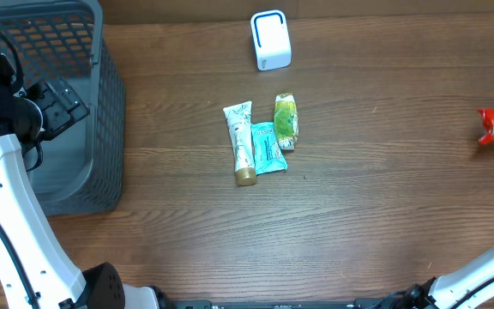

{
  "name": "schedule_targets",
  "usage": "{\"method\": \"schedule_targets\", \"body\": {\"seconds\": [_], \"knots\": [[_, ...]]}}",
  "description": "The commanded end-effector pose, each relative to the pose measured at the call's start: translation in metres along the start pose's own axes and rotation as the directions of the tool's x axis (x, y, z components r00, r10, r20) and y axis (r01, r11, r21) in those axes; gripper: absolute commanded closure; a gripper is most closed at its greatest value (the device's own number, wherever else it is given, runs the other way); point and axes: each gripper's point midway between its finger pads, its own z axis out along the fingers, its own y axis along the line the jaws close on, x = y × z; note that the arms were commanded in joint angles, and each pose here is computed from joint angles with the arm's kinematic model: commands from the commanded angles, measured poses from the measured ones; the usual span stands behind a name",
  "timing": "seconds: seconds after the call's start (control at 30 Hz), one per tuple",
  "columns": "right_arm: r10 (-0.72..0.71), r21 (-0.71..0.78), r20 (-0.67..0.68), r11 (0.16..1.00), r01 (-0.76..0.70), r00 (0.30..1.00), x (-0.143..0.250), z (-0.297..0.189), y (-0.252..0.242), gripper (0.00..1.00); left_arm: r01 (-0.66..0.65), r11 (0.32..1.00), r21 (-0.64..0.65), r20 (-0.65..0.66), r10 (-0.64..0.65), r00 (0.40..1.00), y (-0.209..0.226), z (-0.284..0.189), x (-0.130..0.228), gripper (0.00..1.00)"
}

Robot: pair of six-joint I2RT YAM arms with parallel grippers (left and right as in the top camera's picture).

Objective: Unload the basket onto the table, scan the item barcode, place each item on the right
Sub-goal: 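Carry the pasta pack to the right edge and drop it there, then move the right gripper back toward the snack bag and tissue pack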

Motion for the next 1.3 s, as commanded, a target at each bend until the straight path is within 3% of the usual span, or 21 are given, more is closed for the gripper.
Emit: {"method": "schedule_targets", "body": {"seconds": [0.0,0.1,0.17,0.23,0.27,0.37,0.43,0.47,0.57,0.7,0.83,0.97,1.13,1.2,1.27], "knots": [[0.005,-0.063,0.06,0.998,-0.001,0.998,-0.02,-0.018,0.003,0.9,-0.02,1.0,-0.011,0.005,0.02,1.0,0.001,0.0,-0.001,0.0],[-0.046,-0.065,0.09,0.997,0.052,0.995,-0.03,-0.011,-0.006,0.8,-0.02,1.0,-0.011,0.005,0.02,1.0,0.001,0.0,-0.001,0.0],[-0.109,-0.062,0.111,0.991,0.116,0.988,-0.036,-0.011,-0.007,0.49,-0.02,1.0,-0.011,0.005,0.02,1.0,0.001,0.0,-0.001,0.0],[-0.139,-0.057,0.121,0.988,0.146,0.983,-0.041,-0.013,-0.008,0.12,-0.02,1.0,-0.011,0.005,0.02,1.0,0.001,0.0,-0.001,0.0],[-0.14,-0.052,0.116,0.988,0.147,0.983,-0.041,-0.015,-0.009,0.0,-0.02,1.0,-0.011,0.005,0.02,1.0,0.001,0.0,-0.001,0.0],[-0.142,-0.07,0.077,0.987,0.147,0.987,-0.037,-0.028,-0.004,0.0,-0.02,1.0,-0.011,0.005,0.02,1.0,0.001,0.0,-0.001,0.0],[-0.152,-0.168,0.021,0.974,0.153,0.988,-0.027,-0.041,0.015,0.0,-0.021,1.0,-0.01,0.005,0.021,1.0,0.001,0.0,-0.001,0.0],[-0.218,-0.345,-0.07,0.921,0.182,0.973,-0.006,-0.061,0.045,0.0,-0.02,1.0,-0.011,0.005,0.02,1.0,0.001,0.0,-0.001,0.0],[-0.399,-0.691,-0.18,0.702,0.173,0.899,0.042,-0.111,0.1,0.0,-0.02,1.0,-0.011,0.005,0.02,1.0,0.001,0.0,-0.001,0.0],[-0.608,-0.868,-0.256,0.487,0.098,0.752,0.118,-0.158,0.129,0.0,-0.02,1.0,-0.011,0.005,0.02,1.0,0.001,0.0,-0.001,0.0],[-0.796,-0.881,-0.256,0.426,0.206,0.549,0.21,-0.165,0.118,0.0,-0.02,1.0,-0.011,0.005,0.02,1.0,0.001,0.0,-0.001,0.01],[-0.904,-0.8,-0.303,0.413,0.435,0.302,0.298,-0.151,0.093,0.0,-0.02,1.0,-0.011,0.005,0.02,1.0,0.001,0.0,-0.001,0.0],[-0.961,-0.713,-0.273,0.231,0.662,0.041,0.39,-0.138,0.072,0.0,-0.02,1.0,-0.011,0.005,0.02,1.0,0.001,0.0,-0.001,0.0],[-0.969,-0.694,-0.245,0.146,0.705,-0.04,0.421,-0.141,0.066,0.0,-0.02,1.0,-0.011,0.005,0.02,1.0,0.001,0.0,-0.001,0.0],[-0.967,-0.654,-0.243,0.111,0.749,-0.069,0.446,-0.144,0.062,0.0,-0.02,1.0,-0.01,0.005,0.02,1.0,0.001,0.0,-0.001,0.0]]}}
